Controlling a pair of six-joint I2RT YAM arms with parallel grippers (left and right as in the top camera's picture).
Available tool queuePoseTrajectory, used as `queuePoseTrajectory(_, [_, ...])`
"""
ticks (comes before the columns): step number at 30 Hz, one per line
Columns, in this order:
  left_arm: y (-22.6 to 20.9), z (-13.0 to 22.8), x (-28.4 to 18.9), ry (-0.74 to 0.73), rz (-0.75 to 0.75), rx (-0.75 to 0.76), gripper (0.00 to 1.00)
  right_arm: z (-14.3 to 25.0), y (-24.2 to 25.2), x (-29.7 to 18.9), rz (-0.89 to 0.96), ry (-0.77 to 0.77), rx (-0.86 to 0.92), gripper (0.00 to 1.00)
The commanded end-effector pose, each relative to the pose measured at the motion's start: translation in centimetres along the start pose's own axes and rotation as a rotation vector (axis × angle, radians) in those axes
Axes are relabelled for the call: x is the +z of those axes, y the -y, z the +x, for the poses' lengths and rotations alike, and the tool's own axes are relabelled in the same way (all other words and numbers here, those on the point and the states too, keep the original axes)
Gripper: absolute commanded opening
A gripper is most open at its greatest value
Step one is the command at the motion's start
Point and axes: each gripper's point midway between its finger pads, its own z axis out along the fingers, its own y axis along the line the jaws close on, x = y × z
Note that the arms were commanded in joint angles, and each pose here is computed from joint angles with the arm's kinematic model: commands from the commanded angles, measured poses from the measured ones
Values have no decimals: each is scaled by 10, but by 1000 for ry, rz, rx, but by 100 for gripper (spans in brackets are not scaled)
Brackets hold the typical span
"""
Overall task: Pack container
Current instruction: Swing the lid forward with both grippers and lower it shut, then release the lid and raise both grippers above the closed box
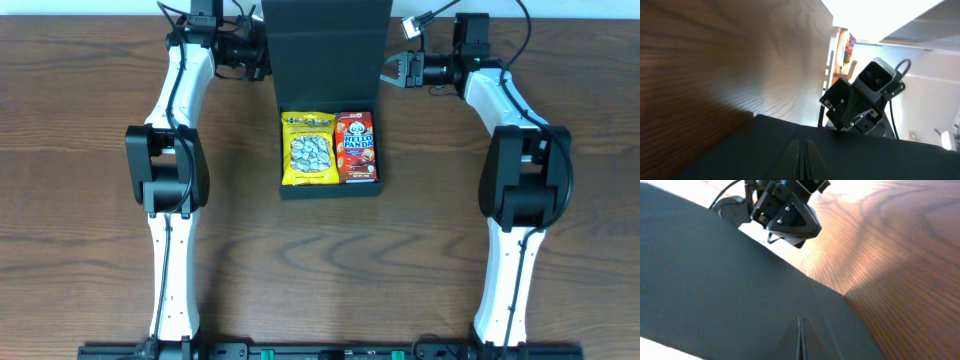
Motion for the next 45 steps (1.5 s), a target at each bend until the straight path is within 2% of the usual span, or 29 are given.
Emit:
queuePoseTrajectory(1, [3, 5, 1, -36, 48, 47, 6, 0, -13, 0, -68, -14, -2, 2])
queuePoseTrajectory(8, [7, 9, 1, -51, 70, 81, 6, 2, -21, -1, -110, -23, -4, 2])
queuePoseTrajectory(21, [6, 8, 1, -47, 66, 106, 6, -1, -16, -1, -80, -15, -19, 2])
queuePoseTrajectory(24, [-2, 4, 2, -20, 16, 98, 6, -7, 9, -4, 62, 25, 55, 2])
queuePoseTrajectory(27, [-21, -4, 2, 34, -101, 64, 6, -18, 51, -18, 296, 115, 189, 1])
queuePoseTrajectory(31, [-32, -6, -2, 84, -226, 41, 6, -28, 84, -44, 487, 223, 292, 1])
queuePoseTrajectory(37, [7, -11, -28, 199, -402, 209, 6, -37, 105, -90, 724, 321, 392, 1])
queuePoseTrajectory(40, [31, -14, -47, 278, -499, 287, 6, -44, 100, -114, 869, 319, 375, 2])
queuePoseTrajectory(45, [60, -6, -66, 328, -554, 343, 6, -58, 66, -131, 1015, 222, 205, 1])
